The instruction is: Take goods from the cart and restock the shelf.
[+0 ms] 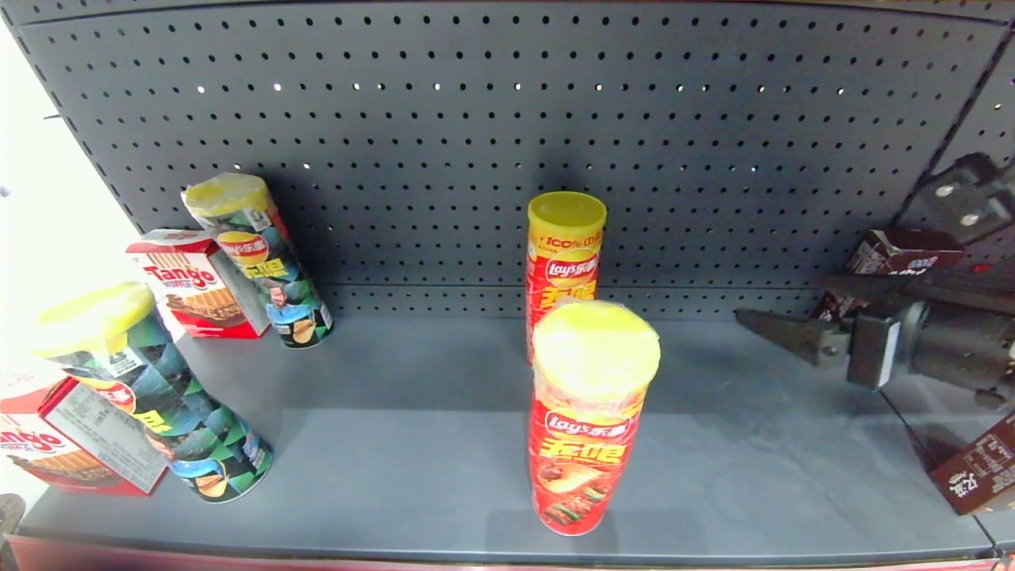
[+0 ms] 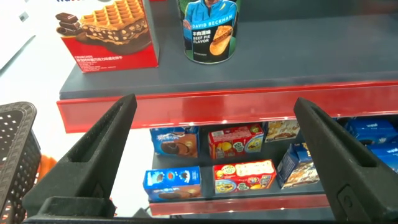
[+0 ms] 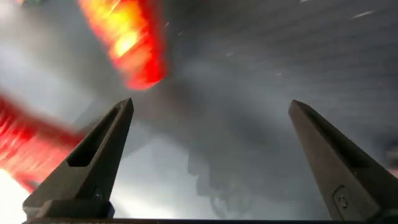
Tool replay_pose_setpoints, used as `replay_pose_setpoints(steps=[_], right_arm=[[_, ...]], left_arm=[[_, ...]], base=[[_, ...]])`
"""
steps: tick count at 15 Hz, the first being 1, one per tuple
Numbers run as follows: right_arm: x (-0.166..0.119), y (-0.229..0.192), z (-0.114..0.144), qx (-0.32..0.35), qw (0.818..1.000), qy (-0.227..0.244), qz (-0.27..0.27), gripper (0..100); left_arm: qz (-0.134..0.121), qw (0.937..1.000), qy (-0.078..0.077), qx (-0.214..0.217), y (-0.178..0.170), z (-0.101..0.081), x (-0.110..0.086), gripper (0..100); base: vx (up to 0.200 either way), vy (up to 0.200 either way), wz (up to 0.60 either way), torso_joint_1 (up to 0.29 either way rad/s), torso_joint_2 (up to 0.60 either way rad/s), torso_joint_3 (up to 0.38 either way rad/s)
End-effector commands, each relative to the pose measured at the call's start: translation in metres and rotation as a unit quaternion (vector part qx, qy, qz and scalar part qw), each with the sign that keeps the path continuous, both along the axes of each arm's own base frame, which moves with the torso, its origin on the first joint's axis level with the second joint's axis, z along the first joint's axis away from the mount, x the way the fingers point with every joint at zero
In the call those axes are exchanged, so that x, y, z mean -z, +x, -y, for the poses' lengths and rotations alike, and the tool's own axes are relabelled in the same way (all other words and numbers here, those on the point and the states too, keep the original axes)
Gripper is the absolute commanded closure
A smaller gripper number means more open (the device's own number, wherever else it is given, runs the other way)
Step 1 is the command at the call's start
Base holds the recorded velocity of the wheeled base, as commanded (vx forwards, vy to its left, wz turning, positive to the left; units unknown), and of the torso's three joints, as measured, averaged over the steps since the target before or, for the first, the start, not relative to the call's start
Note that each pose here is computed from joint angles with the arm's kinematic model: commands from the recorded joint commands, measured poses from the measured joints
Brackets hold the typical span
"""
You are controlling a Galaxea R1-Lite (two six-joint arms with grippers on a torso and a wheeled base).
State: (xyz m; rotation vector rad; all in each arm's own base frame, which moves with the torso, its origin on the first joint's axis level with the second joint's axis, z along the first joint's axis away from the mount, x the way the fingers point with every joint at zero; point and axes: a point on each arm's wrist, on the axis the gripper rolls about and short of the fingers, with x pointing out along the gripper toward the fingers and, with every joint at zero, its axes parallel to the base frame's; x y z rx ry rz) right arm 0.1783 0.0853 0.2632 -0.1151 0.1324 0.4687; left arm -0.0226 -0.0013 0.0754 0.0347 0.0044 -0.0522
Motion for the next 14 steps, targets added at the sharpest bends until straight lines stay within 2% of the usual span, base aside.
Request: replay_pose_setpoints(steps=[1, 2, 3, 4, 5, 7, 9, 11, 14], right_arm=[[-0.025, -0.036, 0.038, 0.063, 0.995, 0.028, 0.071, 0], [-0.028, -0.060, 0.055, 0.098, 0.989, 0.037, 0.103, 0], [-0.028, -0.072, 0.060, 0.112, 0.986, 0.040, 0.115, 0], [-0.014, -0.104, 0.070, 0.153, 0.978, 0.046, 0.136, 0], [-0.008, -0.111, 0.072, 0.160, 0.976, 0.047, 0.138, 0], [0.041, -0.159, 0.083, 0.171, 0.971, 0.026, 0.165, 0], [0.073, -0.177, 0.087, 0.176, 0.970, 0.025, 0.168, 0], [0.090, -0.187, 0.090, 0.185, 0.968, 0.023, 0.166, 0], [0.133, -0.207, 0.093, 0.200, 0.970, 0.021, 0.139, 0]], left_arm=[[0.000, 1.0000, 0.000, 0.000, 0.000, 0.000, 0.000, 0], [0.000, 1.0000, 0.000, 0.000, 0.000, 0.000, 0.000, 0], [0.000, 1.0000, 0.000, 0.000, 0.000, 0.000, 0.000, 0], [0.000, 1.0000, 0.000, 0.000, 0.000, 0.000, 0.000, 0], [0.000, 1.0000, 0.000, 0.000, 0.000, 0.000, 0.000, 0], [0.000, 1.0000, 0.000, 0.000, 0.000, 0.000, 0.000, 0], [0.001, 1.0000, 0.000, 0.000, 0.000, 0.000, 0.000, 0], [0.000, 1.0000, 0.000, 0.000, 0.000, 0.000, 0.000, 0], [0.000, 1.0000, 0.000, 0.000, 0.000, 0.000, 0.000, 0]], base=[[0.000, 0.000, 0.00, 0.000, 0.00, 0.000], [0.000, 0.000, 0.00, 0.000, 0.00, 0.000], [0.000, 0.000, 0.00, 0.000, 0.00, 0.000], [0.000, 0.000, 0.00, 0.000, 0.00, 0.000], [0.000, 0.000, 0.00, 0.000, 0.00, 0.000], [0.000, 0.000, 0.00, 0.000, 0.00, 0.000], [0.000, 0.000, 0.00, 0.000, 0.00, 0.000], [0.000, 0.000, 0.00, 0.000, 0.00, 0.000], [0.000, 0.000, 0.00, 0.000, 0.00, 0.000]])
